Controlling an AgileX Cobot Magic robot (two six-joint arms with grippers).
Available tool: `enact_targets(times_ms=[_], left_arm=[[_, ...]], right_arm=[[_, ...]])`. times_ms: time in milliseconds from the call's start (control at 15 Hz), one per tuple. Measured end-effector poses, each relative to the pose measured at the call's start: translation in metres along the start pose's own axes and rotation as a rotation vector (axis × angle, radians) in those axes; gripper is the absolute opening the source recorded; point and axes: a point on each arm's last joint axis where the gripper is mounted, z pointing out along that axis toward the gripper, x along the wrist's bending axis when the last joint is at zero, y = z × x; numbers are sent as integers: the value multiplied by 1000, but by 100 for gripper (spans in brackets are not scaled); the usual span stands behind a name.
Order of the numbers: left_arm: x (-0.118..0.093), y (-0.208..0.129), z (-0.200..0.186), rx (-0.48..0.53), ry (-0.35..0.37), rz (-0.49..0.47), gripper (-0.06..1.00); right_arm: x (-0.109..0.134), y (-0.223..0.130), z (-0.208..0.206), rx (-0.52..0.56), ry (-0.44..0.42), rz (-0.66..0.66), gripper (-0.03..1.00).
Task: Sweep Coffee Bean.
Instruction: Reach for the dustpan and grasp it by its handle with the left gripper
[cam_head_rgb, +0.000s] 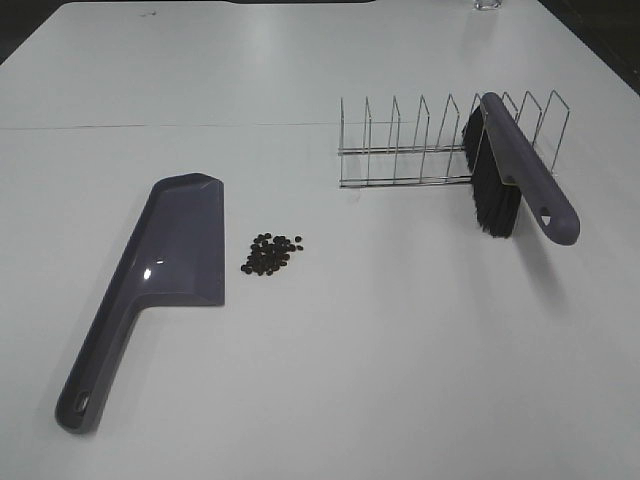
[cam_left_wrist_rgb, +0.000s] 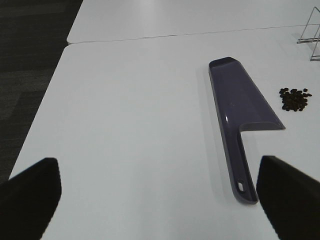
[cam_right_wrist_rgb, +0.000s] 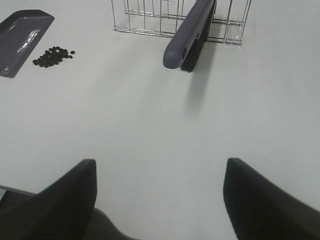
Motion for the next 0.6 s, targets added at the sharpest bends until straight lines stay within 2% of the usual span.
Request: enact_targets(times_ms=[600], left_arm=[[0, 0, 0, 0, 0, 0, 99]], right_arm=[[0, 0, 0, 0, 0, 0, 63]])
